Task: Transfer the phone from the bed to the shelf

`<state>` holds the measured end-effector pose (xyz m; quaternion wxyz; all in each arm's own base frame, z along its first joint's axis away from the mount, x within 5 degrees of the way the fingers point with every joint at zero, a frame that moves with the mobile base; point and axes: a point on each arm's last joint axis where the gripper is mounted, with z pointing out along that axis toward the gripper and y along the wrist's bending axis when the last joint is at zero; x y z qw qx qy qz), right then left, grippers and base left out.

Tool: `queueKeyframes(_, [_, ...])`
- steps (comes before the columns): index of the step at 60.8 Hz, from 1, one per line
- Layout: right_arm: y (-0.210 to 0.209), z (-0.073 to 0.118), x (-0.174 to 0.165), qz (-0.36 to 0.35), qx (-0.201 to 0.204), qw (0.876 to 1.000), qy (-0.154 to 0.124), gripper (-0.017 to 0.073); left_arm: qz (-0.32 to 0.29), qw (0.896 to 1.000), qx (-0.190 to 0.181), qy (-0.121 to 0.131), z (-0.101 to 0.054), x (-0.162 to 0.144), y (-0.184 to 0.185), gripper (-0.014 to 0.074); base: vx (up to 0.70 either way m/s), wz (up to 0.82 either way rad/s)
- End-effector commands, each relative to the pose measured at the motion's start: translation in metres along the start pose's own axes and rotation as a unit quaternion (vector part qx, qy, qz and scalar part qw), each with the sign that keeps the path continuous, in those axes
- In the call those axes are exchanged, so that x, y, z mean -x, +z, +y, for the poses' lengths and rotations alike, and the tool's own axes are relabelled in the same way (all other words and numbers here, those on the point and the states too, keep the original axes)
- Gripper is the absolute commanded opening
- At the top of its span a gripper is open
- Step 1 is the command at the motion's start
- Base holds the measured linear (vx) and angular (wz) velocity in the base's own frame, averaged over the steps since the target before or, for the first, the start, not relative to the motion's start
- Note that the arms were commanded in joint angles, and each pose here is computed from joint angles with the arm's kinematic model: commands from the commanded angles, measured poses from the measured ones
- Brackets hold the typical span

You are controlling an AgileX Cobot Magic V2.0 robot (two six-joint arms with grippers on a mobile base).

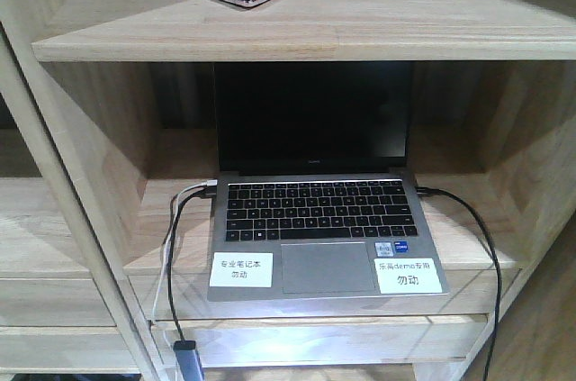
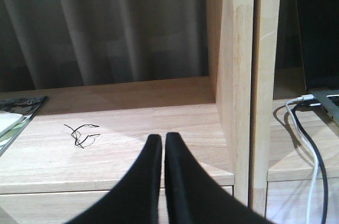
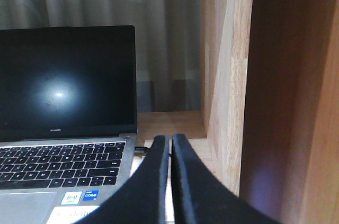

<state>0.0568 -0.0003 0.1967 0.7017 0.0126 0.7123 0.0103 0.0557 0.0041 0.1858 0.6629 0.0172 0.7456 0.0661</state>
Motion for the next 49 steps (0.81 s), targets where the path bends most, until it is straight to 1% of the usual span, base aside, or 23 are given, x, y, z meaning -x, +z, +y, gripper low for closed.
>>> queueKeyframes(1, [-0.0008,0.0002,0.0067,-0.045,0.000,0.999,-0.009,-0.0010,-0.050,0.999,0.007,-0.007,0.0019,0.0144,-0.0026,0.0001,0.00,0.00])
queueKeyframes(49, [-0.0008,0.0002,0.0067,-0.045,0.000,0.999,-0.009,-0.0010,-0.050,0.999,0.007,-0.007,0.0019,0.0144,-0.0026,0.0001,0.00,0.00])
